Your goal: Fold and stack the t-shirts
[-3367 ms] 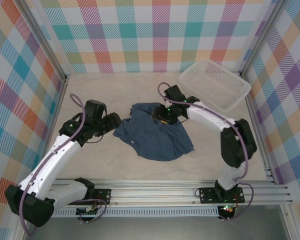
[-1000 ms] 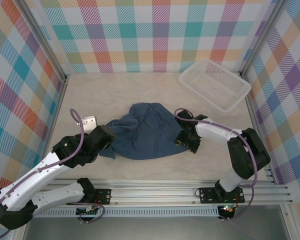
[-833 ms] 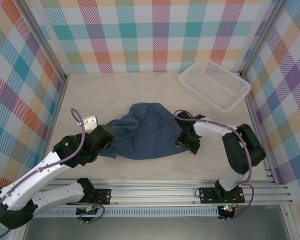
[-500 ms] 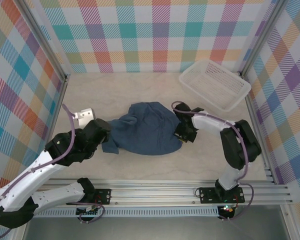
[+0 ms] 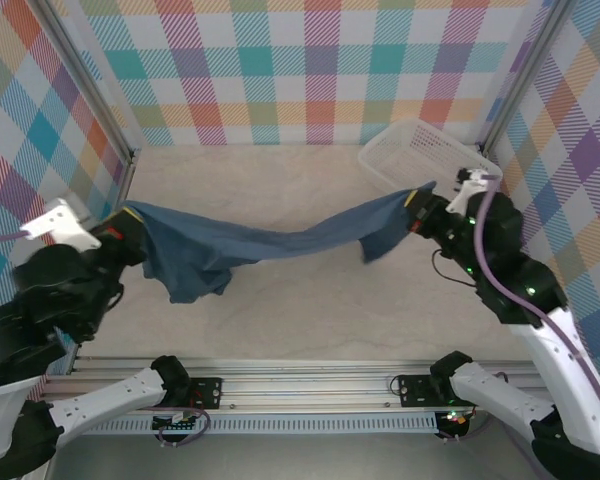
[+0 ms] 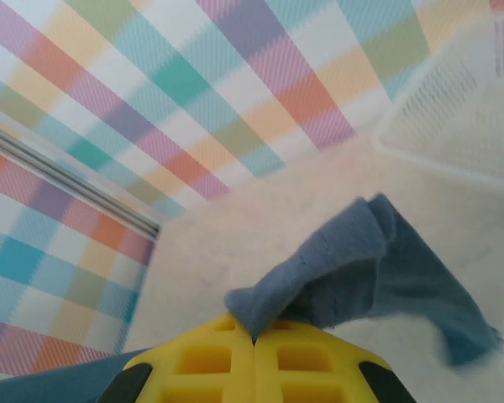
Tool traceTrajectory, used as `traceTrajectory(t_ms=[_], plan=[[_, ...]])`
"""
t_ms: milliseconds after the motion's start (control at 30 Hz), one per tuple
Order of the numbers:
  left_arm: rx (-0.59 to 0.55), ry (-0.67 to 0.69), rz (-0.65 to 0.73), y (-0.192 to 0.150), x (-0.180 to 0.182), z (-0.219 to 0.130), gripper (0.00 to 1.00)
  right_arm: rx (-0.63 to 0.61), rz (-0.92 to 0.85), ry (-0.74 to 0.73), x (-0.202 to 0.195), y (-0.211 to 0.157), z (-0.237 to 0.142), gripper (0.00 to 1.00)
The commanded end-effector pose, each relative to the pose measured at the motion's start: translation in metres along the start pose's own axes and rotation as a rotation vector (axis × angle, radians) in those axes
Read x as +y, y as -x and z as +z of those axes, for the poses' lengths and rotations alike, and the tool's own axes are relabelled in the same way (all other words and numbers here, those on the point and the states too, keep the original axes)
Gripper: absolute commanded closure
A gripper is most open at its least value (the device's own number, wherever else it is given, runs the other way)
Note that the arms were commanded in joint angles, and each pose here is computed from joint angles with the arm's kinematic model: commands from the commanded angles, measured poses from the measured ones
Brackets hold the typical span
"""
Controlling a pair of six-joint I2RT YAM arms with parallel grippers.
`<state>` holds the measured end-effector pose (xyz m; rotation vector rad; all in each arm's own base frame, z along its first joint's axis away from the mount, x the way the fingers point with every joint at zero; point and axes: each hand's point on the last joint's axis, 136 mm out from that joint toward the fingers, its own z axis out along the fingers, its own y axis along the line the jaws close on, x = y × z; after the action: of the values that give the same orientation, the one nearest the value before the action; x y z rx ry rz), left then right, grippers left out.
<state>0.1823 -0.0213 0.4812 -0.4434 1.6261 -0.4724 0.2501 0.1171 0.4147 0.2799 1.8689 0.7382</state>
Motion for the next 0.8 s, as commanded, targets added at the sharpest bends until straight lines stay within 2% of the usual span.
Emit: traceTrajectory(t_ms=[0, 100, 200, 267, 333, 433, 533, 567, 633, 733, 767], plan=[[-0.103, -0.055, 0.011, 0.04, -0.031, 0.001, 1.0, -0.057, -0.074, 0.018, 0.016, 0.025, -0.008, 1.0], [-0.118, 0.027, 0.106, 0.043, -0.054, 0.028, 1.0, -0.059, -0.085, 0.004, 0.028, 0.038, 0.012, 1.0], [-0.093, 0.184, 0.196, 0.025, -0.061, 0.081, 1.0, 0.001, -0.067, -0.055, 0.025, 0.034, 0.063, 1.0], [0.03, 0.248, 0.1, 0.002, -0.038, 0.138, 1.0, 0.067, -0.012, -0.099, 0.013, 0.022, 0.106, 1.0], [0.139, 0.335, -0.003, -0.023, 0.003, 0.205, 1.0, 0.137, 0.028, -0.131, 0.0, 0.007, 0.154, 1.0], [0.299, 0.386, -0.087, -0.061, 0.051, 0.298, 1.0, 0.263, 0.052, -0.161, -0.018, -0.017, 0.226, 1.0], [0.405, 0.379, -0.177, -0.08, 0.084, 0.373, 1.0, 0.384, 0.057, -0.162, -0.035, -0.04, 0.295, 1.0], [0.42, 0.37, -0.2, -0.081, 0.09, 0.39, 0.98, 0.421, 0.068, -0.174, -0.041, -0.045, 0.311, 0.97], [0.447, 0.336, -0.226, -0.084, 0.095, 0.416, 0.8, 0.49, 0.071, -0.214, -0.053, -0.055, 0.335, 0.75], [0.469, 0.342, -0.201, -0.082, 0.093, 0.406, 0.46, 0.526, 0.059, -0.224, -0.051, -0.056, 0.34, 0.6], [0.495, 0.377, -0.176, -0.085, 0.094, 0.394, 0.44, 0.54, 0.059, -0.23, -0.051, -0.058, 0.337, 0.57]])
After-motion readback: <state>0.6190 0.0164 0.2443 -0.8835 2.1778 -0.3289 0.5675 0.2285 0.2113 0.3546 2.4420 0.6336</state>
